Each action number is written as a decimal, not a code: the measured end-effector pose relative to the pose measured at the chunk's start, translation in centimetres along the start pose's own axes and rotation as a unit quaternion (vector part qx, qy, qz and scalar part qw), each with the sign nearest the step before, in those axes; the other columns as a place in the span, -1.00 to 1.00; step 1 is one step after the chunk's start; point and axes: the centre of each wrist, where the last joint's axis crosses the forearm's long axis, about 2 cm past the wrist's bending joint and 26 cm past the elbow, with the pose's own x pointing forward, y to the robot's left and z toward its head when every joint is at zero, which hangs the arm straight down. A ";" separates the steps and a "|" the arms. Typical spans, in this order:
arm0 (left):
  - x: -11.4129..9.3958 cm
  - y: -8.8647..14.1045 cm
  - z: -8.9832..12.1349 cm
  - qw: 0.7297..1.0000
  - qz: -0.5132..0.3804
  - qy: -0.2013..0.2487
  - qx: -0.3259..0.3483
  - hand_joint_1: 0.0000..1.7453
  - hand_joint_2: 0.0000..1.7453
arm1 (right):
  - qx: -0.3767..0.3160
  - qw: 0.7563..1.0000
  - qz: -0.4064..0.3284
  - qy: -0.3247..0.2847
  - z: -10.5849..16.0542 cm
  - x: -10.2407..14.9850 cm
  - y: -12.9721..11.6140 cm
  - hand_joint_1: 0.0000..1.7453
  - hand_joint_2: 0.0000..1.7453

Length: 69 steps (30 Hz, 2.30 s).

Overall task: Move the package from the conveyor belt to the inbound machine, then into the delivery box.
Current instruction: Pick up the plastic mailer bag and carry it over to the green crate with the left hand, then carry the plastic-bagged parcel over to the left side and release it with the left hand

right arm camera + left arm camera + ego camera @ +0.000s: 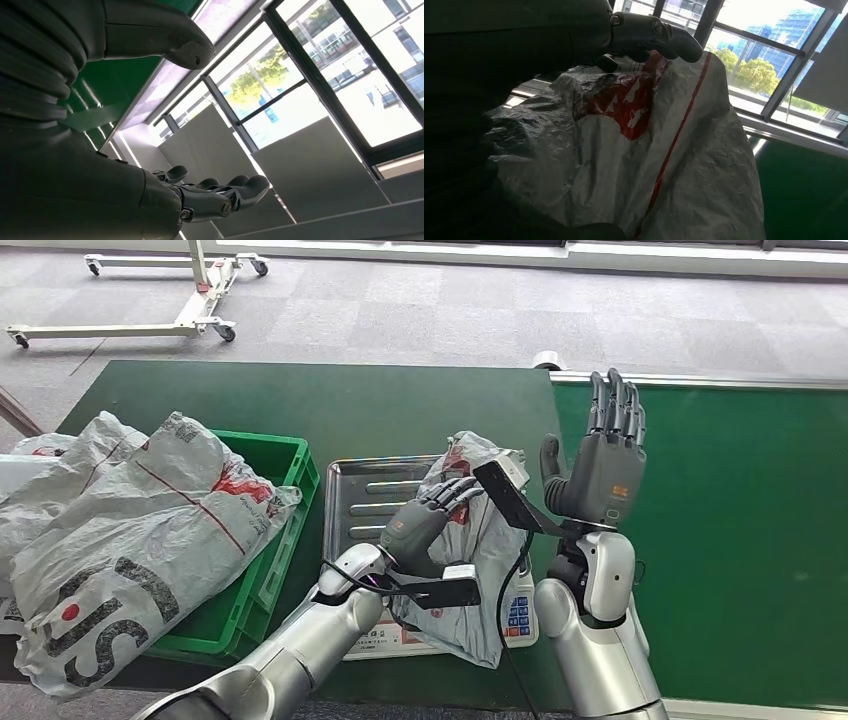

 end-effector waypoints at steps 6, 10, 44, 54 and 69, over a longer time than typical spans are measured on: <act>-0.2 0.3 -0.6 0.998 0.004 -0.011 -0.059 0.11 1.00 | 0.000 1.000 -0.002 0.002 0.0 0.1 0.0 -1.00 1.00; -0.3 0.4 -0.9 0.995 0.007 -0.019 -0.095 1.00 1.00 | -0.002 1.000 -0.002 0.005 0.0 0.1 0.0 -1.00 1.00; -5.7 14.6 5.0 0.899 -0.195 0.132 0.368 1.00 1.00 | 0.021 0.999 0.001 0.026 3.8 -1.1 0.4 -1.00 1.00; -7.8 17.0 8.3 0.830 -0.293 0.262 0.395 0.84 1.00 | 0.021 0.999 0.020 0.042 5.4 -1.9 0.4 -1.00 1.00; -9.3 18.1 10.8 0.730 -0.297 0.442 0.429 -1.00 1.00 | 0.013 0.997 0.050 0.057 5.7 -2.3 -0.3 -1.00 1.00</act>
